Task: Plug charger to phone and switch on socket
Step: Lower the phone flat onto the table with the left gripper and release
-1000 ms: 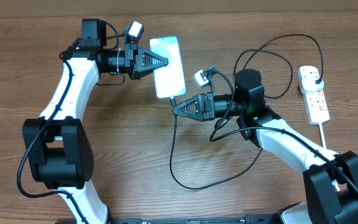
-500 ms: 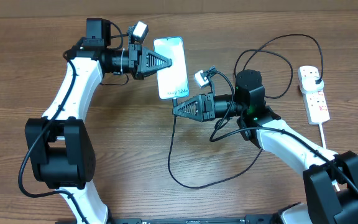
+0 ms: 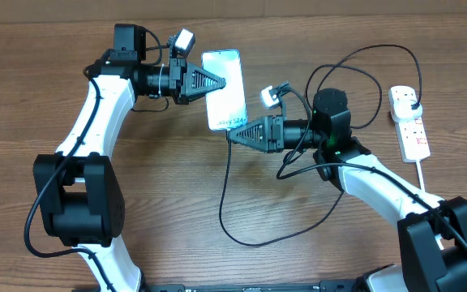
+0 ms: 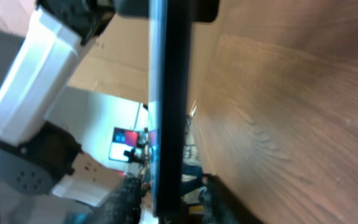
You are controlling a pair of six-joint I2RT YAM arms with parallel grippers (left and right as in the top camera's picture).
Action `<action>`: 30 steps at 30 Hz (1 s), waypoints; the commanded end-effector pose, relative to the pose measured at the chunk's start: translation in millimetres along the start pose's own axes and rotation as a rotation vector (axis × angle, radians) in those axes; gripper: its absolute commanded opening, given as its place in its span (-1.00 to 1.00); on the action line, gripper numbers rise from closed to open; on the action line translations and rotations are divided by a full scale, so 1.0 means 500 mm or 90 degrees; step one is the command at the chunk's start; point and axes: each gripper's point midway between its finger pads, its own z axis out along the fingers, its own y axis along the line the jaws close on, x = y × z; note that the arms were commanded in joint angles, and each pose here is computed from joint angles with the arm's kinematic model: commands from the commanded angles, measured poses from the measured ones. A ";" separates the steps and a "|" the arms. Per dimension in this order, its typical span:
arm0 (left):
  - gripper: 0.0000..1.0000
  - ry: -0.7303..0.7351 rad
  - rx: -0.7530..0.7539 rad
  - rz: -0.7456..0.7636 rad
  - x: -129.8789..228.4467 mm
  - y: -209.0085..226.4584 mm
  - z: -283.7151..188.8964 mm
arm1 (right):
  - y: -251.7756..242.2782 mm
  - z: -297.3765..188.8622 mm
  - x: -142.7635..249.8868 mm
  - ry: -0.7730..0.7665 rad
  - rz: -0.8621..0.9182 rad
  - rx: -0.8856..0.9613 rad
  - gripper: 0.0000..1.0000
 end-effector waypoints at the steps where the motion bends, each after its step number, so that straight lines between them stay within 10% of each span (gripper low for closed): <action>1: -0.92 -0.019 -0.030 0.024 -0.013 -0.002 -0.014 | 0.014 -0.005 -0.014 -0.015 -0.026 0.000 -0.11; 10: -0.91 -0.044 -0.335 -0.010 0.007 0.161 -0.068 | -0.027 -0.007 0.004 -0.004 -0.018 0.040 0.53; 20: -0.91 -0.013 -0.518 -0.041 0.047 0.242 -0.129 | -0.121 -0.020 0.023 -0.024 0.044 0.165 0.58; 30: -0.91 0.015 -0.508 -0.112 0.063 0.329 -0.120 | -0.172 -0.036 0.050 -0.020 0.085 0.241 0.57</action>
